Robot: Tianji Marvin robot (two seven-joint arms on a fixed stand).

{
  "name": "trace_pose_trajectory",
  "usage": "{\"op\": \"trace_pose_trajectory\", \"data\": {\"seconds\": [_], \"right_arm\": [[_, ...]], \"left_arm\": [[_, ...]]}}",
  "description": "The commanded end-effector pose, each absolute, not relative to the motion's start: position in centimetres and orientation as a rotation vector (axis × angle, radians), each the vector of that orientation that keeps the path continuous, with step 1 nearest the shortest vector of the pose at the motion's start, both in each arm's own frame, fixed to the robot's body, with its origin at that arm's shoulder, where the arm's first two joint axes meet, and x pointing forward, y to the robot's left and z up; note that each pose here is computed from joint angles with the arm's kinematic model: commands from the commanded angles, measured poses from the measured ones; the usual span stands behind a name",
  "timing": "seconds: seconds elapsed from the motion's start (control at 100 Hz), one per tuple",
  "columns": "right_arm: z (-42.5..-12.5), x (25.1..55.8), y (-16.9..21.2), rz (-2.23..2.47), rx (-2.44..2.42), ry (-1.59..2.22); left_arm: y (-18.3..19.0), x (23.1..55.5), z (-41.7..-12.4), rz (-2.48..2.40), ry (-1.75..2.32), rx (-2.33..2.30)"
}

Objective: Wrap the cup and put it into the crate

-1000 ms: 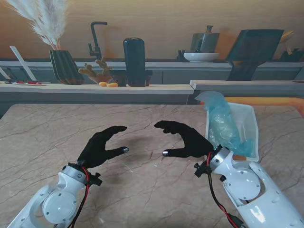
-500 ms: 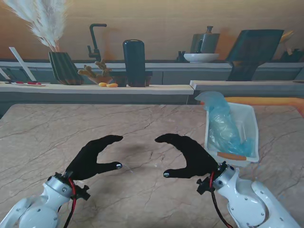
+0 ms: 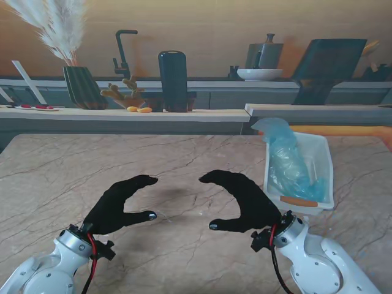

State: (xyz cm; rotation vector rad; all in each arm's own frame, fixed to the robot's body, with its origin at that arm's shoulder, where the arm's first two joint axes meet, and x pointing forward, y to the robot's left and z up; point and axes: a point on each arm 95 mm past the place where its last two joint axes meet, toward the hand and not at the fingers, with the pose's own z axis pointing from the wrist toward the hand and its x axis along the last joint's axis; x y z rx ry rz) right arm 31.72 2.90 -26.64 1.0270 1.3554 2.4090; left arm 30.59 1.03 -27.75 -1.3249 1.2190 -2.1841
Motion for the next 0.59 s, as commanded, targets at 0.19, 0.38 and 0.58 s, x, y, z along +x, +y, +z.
{"op": "trace_pose_trajectory", "data": {"seconds": [0.19, 0.38, 0.58], "right_arm": [[-26.4, 31.8, 3.1, 2.423, 1.050, 1.328], [-26.5, 32.2, 3.3, 2.426, 1.105, 1.285], [-26.6, 32.4, 3.2, 2.387, 1.216, 1.238]], "left_arm": [[0.7, 30.4, -27.6, -2.187, 1.235, -1.310], [0.9, 30.1, -27.6, -2.187, 1.245, -1.290], [1.4, 29.5, -27.4, -2.180, 1.205, -1.243]]}}
